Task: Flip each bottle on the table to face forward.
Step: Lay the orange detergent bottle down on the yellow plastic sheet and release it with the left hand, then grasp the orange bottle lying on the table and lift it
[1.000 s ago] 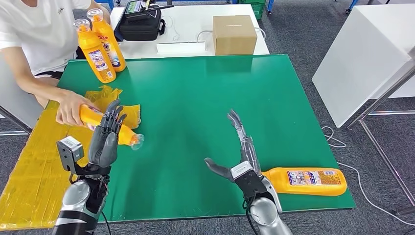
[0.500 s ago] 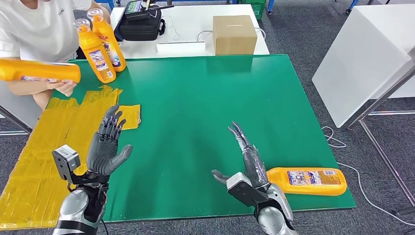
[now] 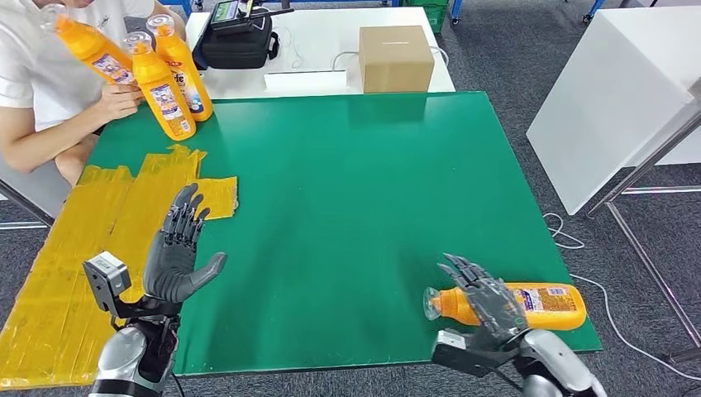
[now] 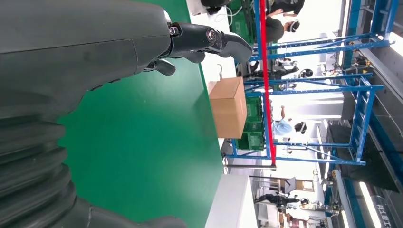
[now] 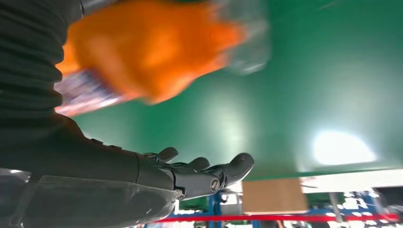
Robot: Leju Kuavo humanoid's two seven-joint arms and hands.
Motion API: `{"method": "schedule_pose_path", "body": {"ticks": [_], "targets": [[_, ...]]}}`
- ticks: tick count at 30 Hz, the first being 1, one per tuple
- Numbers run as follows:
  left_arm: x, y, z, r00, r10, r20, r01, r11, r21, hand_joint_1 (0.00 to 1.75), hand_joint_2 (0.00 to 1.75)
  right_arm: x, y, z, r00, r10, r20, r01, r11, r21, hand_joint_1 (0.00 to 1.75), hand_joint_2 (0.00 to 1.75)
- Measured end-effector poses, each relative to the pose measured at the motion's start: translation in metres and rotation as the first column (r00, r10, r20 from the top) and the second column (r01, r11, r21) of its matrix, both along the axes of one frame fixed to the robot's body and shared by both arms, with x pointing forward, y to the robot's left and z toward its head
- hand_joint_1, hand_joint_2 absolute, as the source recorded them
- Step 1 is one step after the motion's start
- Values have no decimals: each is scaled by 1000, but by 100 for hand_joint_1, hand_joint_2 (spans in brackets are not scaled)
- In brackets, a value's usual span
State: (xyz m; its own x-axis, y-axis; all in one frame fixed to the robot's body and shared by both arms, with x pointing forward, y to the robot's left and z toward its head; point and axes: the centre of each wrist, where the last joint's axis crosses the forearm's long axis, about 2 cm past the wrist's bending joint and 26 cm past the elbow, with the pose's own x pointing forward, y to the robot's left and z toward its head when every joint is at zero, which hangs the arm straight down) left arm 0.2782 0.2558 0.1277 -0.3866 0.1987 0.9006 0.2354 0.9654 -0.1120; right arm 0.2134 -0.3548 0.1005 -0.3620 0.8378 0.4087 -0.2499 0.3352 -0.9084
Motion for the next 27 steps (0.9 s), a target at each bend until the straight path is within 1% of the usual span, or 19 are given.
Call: {"method": "schedule_pose_path", "body": {"ticks": [5,9,14,19,25,27], "targets": [[-1,1,-3,1000,4,-4,-4,1000,-2,0,175,11,-54,26,999,-51,-4,51,993,-111,0,175],[-1,1,-4,1000,4,-7,-5,1000,-4,0,175,17,-81,43,996,-82,17,84,982,-170,0,175],[-1,-1,-5,1000,4,-9,-4,1000,-8,0,175,23,-94,54,993,-107,49,115,971,-208,0,175],[-1,-2,-6,1000,4,-11,-4,1000,-11,0,175,26,-100,58,991,-123,57,133,965,-228,0,175],[0,-2,-6,1000,5,-13,-5,1000,-12,0,175,27,-111,57,993,-121,12,120,961,-248,0,175],[2,-2,-6,1000,5,-11,-5,1000,-14,0,175,27,-114,55,995,-102,-14,96,969,-226,0,175]]}}
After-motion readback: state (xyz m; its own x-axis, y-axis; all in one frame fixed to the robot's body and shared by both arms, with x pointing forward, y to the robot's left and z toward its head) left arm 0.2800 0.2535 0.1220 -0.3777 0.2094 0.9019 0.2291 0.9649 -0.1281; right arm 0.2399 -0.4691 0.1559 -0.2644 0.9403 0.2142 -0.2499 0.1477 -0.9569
